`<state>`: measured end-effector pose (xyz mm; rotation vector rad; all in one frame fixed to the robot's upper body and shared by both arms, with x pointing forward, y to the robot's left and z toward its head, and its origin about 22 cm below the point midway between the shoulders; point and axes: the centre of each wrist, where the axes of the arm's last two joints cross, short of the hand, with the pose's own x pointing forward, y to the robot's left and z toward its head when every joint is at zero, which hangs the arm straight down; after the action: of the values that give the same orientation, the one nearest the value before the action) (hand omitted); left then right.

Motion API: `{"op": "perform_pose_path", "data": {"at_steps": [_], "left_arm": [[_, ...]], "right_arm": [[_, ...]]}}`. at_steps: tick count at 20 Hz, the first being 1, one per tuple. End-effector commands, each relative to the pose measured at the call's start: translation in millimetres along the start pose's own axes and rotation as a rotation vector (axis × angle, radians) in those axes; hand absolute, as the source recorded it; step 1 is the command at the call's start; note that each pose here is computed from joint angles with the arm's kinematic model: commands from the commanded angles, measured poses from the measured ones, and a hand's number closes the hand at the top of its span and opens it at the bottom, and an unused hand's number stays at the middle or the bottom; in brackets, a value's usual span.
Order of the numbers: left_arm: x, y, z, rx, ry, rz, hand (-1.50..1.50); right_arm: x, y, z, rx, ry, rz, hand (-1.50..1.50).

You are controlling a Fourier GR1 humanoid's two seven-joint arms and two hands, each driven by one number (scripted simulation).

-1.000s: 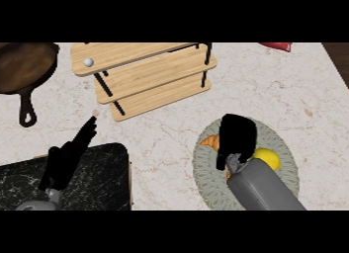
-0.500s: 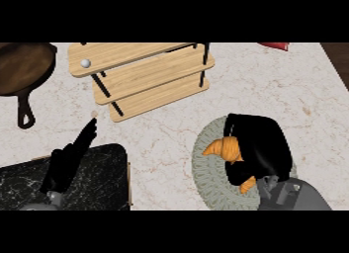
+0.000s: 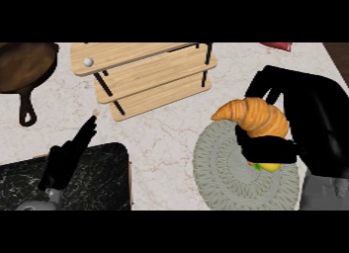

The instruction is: Pick the croissant from the placemat and place it in the tiered shelf

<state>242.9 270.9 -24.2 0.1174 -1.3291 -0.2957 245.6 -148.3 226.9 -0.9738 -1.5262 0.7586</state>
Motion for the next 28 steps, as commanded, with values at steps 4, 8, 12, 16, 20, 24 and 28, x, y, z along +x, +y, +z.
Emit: {"op": "perform_pose_path", "data": {"at_steps": [4,8,12,16,20,24,28], "left_arm": [[-13.6,-11.7,4.4,-0.014,0.017,-0.002,0.00],[-3.8,-14.5,2.7,-0.016,-0.005,0.002,0.00],[9.7,-18.7,-7.4,-0.035,0.004,0.010,0.00],[8.5,-19.2,-7.6,-0.024,0.000,-0.008,0.00],[6.4,0.6,-2.6,-0.012,-0.017,0.006,0.00],[-7.7,-11.9,-6.4,-0.048,-0.012,-0.003,0.00],[10.2,-11.3,-14.3,-0.029,-0.010,-0.005,0.00]], "right_arm": [[36.0,-36.3,-47.5,-0.090,0.005,-0.048,1.50],[52.0,-42.5,-96.0,-0.120,0.038,-0.017,1.50],[75.8,-7.3,-128.9,-0.128,0.052,-0.005,1.50],[68.4,-30.1,-164.3,-0.105,0.016,-0.013,1.50],[77.5,17.7,-179.2,-0.049,-0.006,0.052,1.50],[89.5,41.5,-192.7,-0.009,-0.019,0.069,1.50],[93.8,64.7,-197.9,0.051,-0.011,0.055,1.50]]}}
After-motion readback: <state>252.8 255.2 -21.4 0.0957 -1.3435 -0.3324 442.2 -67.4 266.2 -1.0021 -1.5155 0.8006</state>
